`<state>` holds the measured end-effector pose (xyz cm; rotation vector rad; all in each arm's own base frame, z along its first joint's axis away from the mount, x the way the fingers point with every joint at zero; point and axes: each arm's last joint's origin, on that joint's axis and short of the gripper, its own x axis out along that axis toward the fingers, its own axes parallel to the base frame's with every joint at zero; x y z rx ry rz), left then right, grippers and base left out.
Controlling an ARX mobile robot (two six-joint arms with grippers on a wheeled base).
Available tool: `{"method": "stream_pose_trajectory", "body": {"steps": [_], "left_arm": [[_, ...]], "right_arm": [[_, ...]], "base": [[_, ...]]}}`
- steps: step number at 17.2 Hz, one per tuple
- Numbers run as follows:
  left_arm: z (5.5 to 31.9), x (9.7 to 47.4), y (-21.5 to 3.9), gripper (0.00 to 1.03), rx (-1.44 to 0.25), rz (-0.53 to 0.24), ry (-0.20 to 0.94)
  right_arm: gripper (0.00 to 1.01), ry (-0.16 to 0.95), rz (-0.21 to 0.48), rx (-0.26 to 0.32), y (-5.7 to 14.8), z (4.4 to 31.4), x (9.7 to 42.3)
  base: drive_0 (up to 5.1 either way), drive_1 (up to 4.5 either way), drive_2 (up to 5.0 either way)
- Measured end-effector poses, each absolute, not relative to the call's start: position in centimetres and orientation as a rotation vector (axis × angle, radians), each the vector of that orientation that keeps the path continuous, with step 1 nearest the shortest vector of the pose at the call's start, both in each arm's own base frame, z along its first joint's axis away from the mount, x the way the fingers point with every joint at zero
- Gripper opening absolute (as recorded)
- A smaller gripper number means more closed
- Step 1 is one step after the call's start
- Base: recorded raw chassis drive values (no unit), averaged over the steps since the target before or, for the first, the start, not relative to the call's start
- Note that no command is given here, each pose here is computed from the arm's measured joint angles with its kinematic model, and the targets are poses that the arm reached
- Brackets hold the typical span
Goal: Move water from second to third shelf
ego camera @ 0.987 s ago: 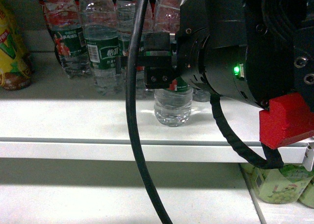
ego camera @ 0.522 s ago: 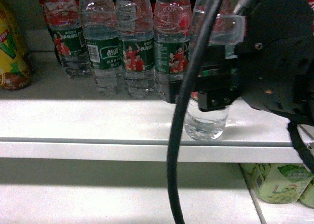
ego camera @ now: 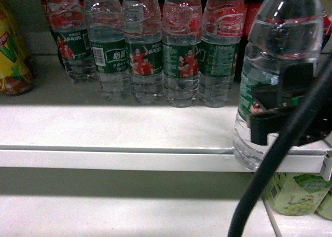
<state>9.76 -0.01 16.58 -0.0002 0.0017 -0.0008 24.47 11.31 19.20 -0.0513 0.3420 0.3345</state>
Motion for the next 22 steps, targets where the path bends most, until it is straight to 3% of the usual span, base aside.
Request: {"method": "stream_pose_trajectory", "body": {"steps": [12, 14, 16, 22], "left_arm": [[16.6, 9.8, 0.0, 0.98, 0.000, 0.000, 0.002], [16.6, 9.8, 0.0, 0.98, 0.000, -0.001, 0.001], [16.6, 9.8, 0.0, 0.98, 0.000, -0.001, 0.002], [16.6, 9.8, 0.0, 0.98, 0.000, -0.001, 0.002]], "right_arm": [[0.37, 0.282, 0.354, 0.014, 5.4, 20.7, 19.2], [0.37, 0.281, 0.344, 0.021, 4.5, 20.8, 18.6], [0.37, 0.227, 0.302, 0.018, 1.9, 21.8, 17.2], [0.36, 0.195, 0.271, 0.051, -0.4, 22.9, 14.9]], "base": [[0.0, 0.00, 0.0], [0.0, 0.00, 0.0], [0.0, 0.00, 0.0], [0.0, 0.00, 0.0]]}}
